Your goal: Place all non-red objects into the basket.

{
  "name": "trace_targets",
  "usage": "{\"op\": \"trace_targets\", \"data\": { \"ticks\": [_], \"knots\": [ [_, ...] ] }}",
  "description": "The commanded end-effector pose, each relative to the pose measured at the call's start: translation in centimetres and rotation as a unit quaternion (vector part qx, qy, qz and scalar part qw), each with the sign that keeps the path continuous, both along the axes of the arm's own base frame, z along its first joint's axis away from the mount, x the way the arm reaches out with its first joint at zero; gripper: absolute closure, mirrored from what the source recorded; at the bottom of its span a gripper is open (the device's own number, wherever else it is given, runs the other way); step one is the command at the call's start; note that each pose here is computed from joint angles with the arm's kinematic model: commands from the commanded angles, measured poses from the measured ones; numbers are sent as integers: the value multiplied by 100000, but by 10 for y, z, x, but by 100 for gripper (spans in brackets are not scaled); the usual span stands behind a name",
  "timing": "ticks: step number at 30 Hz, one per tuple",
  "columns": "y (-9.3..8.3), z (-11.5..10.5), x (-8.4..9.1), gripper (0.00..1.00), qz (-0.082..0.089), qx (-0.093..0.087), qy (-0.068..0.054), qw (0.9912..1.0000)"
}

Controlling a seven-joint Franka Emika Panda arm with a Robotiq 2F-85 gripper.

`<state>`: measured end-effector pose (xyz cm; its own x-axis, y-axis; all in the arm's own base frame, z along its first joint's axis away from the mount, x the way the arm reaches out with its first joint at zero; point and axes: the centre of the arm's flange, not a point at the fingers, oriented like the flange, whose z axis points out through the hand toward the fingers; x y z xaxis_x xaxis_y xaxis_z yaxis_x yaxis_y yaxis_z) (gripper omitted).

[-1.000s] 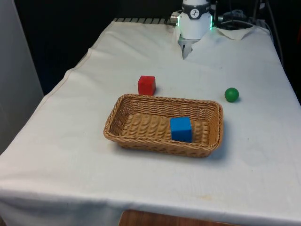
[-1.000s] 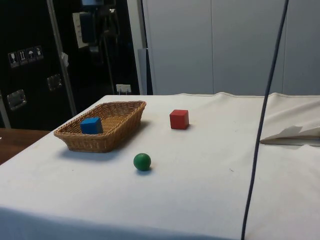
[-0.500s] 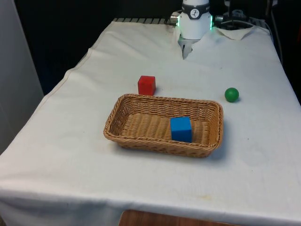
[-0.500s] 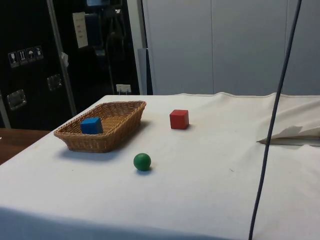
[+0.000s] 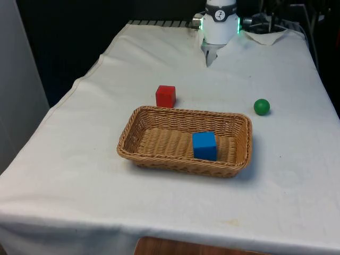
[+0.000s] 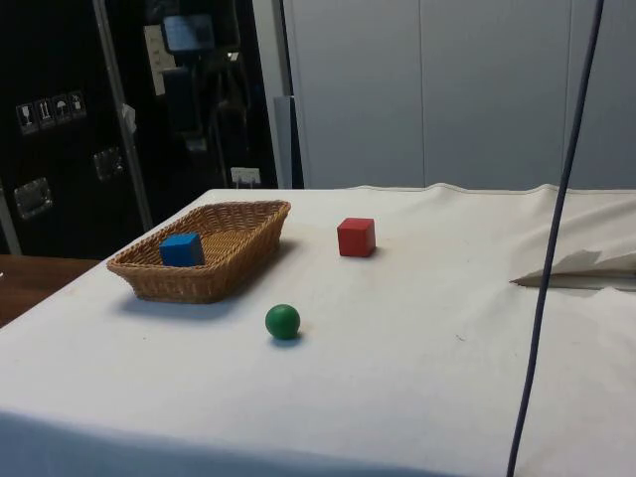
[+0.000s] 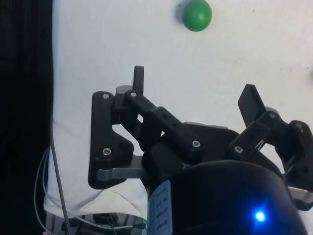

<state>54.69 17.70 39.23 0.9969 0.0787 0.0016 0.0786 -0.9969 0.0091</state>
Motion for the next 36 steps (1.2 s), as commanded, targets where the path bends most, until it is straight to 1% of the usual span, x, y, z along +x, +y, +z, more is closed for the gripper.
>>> {"op": "trace_targets", "data": {
  "ticks": [1, 4, 8, 9, 10, 12, 15, 18, 19, 20, 23, 28, 29, 30, 36],
  "knots": [
    [3, -3, -1, 0, -327, -38, -288, 99999],
    [5, -11, -2, 0, -724, 56, 46, 99997],
    [8, -13, -2, 0, -608, 238, 103, 99998],
    [7, -13, -2, 0, -437, 118, 327, 99998],
    [8, -15, -3, 0, -581, 305, 73, 99998],
    [8, -18, -4, 0, -551, 330, 187, 99998],
    [8, -26, -9, 0, -393, 369, -12, 99999],
    [8, -38, -15, 0, -237, 418, -263, 99999],
    [7, -36, -13, 0, -107, 223, 304, 99999],
    [8, -40, -16, 0, -195, 424, -367, 99998],
    [7, -51, -21, 0, -123, 566, -691, 99996],
    [7, -66, -24, 0, -35, 697, -921, 99993],
    [6, -63, -25, 0, 137, 638, -404, 99997],
    [6, -69, -25, 0, -30, 737, -910, 99993],
    [4, -94, -24, 0, -400, 1129, -796, 99990]
  ]
}}
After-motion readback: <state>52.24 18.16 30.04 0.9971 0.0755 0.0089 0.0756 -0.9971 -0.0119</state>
